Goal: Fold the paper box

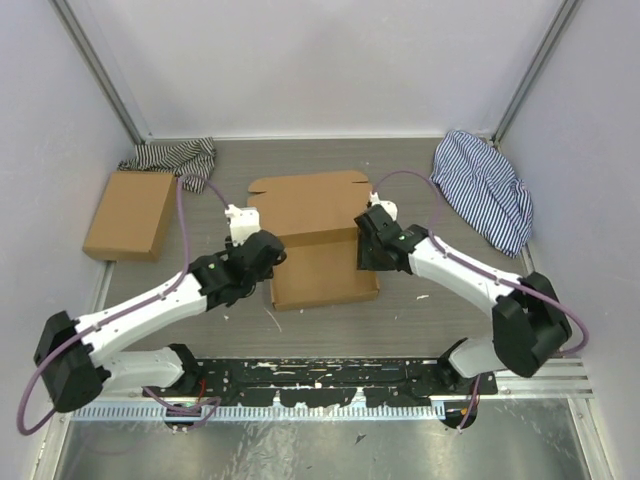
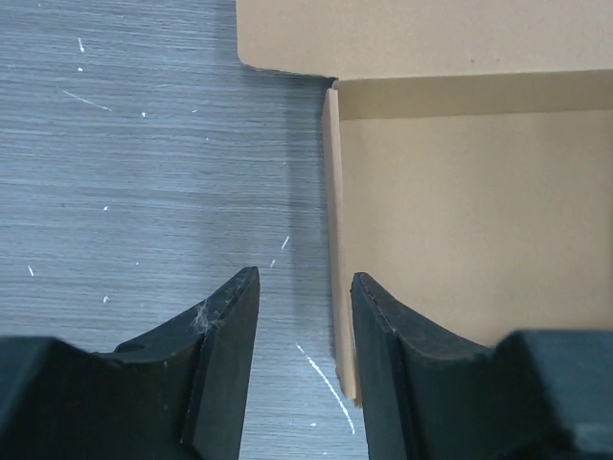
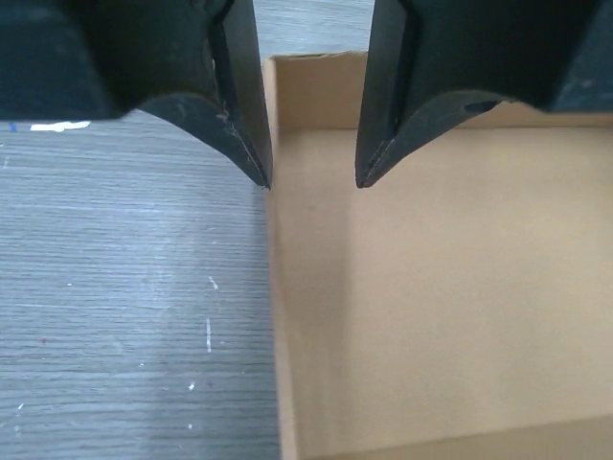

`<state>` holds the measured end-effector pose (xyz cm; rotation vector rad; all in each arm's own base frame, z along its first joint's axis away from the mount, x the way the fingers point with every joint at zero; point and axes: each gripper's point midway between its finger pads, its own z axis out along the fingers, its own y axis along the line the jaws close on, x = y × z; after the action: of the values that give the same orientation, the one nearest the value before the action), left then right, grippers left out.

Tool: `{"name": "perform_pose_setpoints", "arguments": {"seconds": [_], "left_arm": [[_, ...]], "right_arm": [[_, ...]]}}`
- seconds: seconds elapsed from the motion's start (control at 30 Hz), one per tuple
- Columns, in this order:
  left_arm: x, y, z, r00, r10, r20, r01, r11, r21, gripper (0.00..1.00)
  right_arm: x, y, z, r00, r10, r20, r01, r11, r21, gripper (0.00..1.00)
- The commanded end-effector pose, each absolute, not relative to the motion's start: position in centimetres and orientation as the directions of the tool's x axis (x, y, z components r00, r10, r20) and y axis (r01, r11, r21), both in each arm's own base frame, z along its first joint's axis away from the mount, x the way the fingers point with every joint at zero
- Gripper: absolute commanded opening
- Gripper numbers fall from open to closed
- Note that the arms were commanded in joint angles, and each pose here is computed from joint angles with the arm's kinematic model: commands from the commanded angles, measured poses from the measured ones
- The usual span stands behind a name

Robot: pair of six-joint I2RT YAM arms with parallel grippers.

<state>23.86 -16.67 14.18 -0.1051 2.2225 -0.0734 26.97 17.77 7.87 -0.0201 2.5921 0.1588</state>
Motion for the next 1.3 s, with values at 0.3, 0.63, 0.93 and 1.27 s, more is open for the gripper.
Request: {"name": "perform_pose_setpoints", "arguments": {"seconds": [0.3, 0.63, 0.93, 1.27], "left_arm": [[26.9, -18.6, 11.8, -0.710, -0.105, -0.696, -0.070, 0.994, -0.080, 0.51], [27.1, -18.4, 8.5, -0.773, -0.019, -0.634, -0.042, 0.999, 0.021, 0.49], [27.5, -18.7, 7.0, -0.791, 0.026, -0.612, -0.019, 0.998, 0.068, 0.47], [29.0, -19.8, 8.0, -0.775, 0.062, -0.629, 0.015, 0.997, 0.080, 0.42]], "right_arm": [[31.9, 15.9, 16.1, -0.637, 0.119, -0.762, 0.062, 0.993, 0.102, 1.00], [35.0, 17.2, 10.2, -0.784, 0.000, -0.621, -0.015, 1.000, 0.018, 0.74], [34.6, 17.2, 7.3, -0.821, -0.023, -0.570, -0.025, 1.000, -0.004, 0.52], [33.3, 16.9, 6.1, -0.851, 0.014, -0.525, 0.018, 1.000, -0.002, 0.20]]}}
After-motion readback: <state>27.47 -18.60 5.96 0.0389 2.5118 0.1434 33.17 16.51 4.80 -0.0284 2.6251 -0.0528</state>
